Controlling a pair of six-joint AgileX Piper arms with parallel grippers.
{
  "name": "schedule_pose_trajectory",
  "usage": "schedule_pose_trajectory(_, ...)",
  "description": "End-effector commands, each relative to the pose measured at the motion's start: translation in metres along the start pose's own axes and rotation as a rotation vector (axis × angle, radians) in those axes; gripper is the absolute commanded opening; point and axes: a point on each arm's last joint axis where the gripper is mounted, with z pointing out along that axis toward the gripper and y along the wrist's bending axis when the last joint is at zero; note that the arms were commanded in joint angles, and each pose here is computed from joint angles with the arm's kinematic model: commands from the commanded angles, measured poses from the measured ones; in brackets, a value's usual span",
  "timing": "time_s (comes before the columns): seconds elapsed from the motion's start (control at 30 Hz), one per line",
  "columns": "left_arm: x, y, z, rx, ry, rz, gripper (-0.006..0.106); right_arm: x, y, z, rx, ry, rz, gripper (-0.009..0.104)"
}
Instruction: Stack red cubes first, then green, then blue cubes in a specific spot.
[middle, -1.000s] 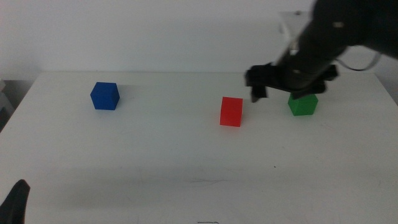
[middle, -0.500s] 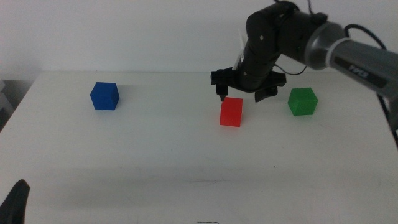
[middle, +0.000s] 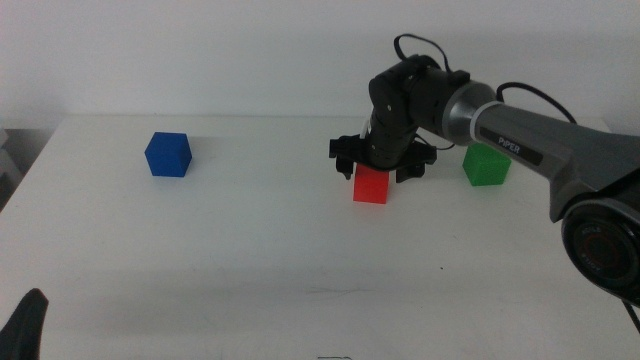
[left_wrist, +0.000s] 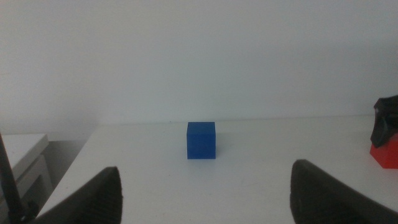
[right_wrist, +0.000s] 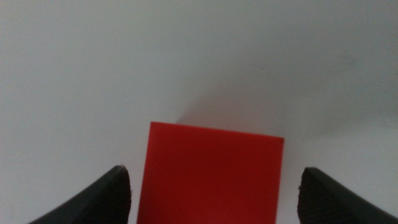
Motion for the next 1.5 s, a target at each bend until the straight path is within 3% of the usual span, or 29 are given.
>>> schedule_pose_trajectory(0.0,-0.010,0.001,-0.002,-0.008,-0.107,-0.017,0.091,-0.021,0.005,-0.038,-0.051,-0.134,0.000,0.068)
schedule_pose_trajectory(0.1,-0.010,0.001,-0.002,-0.008,-0.107,-0.017,0.091,-0.022,0.005,-0.037,-0.057,-0.146,-0.003,0.048)
schedule_pose_trajectory(0.23,-0.010,0.001,-0.002,-0.008,-0.107,-0.017,0.091,-0.025,0.005,-0.043,-0.059,-0.166,-0.023,0.001)
schedule_pose_trajectory(0.27,-0.010,0.001,-0.002,-0.008,-0.107,-0.017,0.091,-0.025,0.005,-0.045,-0.058,-0.169,-0.034,-0.001)
schedule_pose_trajectory(0.5,-0.010,0.001,-0.002,-0.008,-0.107,-0.017,0.091,-0.011,0.020,-0.073,0.009,-0.167,-0.086,-0.001)
schedule_pose_trajectory(0.7,-0.010,0.001,-0.002,-0.008,-0.107,-0.017,0.091,0.034,0.048,-0.113,0.062,-0.242,-0.098,-0.001)
schedule_pose_trajectory(1.03,-0.010,0.001,-0.002,-0.008,-0.107,-0.017,0.091,0.104,0.054,-0.125,-0.021,-0.125,-0.110,-0.001)
schedule_pose_trajectory(1.23,-0.010,0.001,-0.002,-0.008,-0.107,-0.017,0.091,0.113,0.063,-0.105,-0.086,-0.086,-0.087,-0.001)
schedule_pose_trajectory(1.47,-0.010,0.001,-0.002,-0.008,-0.107,-0.017,0.091,0.117,0.064,-0.091,-0.063,-0.058,-0.064,-0.001)
